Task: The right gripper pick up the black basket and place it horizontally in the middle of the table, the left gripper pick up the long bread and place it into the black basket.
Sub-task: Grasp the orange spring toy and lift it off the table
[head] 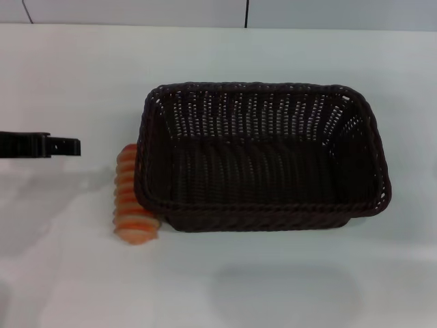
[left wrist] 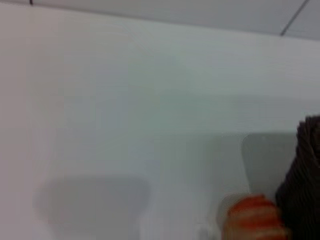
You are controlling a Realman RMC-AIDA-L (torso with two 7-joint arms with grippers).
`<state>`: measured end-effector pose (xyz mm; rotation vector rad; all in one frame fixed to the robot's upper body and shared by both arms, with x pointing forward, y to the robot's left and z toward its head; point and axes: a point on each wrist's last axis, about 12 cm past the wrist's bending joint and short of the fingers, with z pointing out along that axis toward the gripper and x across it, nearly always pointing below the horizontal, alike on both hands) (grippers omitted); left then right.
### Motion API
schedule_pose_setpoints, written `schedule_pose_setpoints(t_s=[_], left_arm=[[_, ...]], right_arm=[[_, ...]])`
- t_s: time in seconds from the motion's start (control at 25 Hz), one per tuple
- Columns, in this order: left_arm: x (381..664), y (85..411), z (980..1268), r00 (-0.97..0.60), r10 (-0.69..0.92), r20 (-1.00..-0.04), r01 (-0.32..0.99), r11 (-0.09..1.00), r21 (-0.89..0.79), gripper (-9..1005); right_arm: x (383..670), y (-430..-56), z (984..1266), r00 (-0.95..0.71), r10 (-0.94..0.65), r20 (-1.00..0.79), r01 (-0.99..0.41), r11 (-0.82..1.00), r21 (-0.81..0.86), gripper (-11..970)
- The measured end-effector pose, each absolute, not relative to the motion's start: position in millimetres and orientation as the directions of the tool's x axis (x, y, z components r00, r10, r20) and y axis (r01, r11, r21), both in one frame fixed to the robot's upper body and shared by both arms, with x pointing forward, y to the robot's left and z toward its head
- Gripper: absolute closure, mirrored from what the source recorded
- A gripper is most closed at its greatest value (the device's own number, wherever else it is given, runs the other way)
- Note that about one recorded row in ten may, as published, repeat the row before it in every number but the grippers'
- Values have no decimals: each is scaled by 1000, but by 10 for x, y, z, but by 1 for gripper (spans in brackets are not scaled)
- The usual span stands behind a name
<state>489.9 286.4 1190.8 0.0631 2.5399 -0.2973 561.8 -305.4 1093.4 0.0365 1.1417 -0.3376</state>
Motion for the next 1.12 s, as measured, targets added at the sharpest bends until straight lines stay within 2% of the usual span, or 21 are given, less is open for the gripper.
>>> schedule_pose_setpoints(t_s=[0.48, 1.12], left_arm=[[4880, 2751, 11761, -877, 28, -479, 147, 966, -212, 134], [4905, 2492, 11668, -897, 64, -438, 197, 944, -265, 134]], right_arm=[[5605, -3069, 10921, 377, -216, -901, 274, 955, -115, 466], [5598, -3072, 10924, 382, -216, -899, 274, 955, -113, 466]])
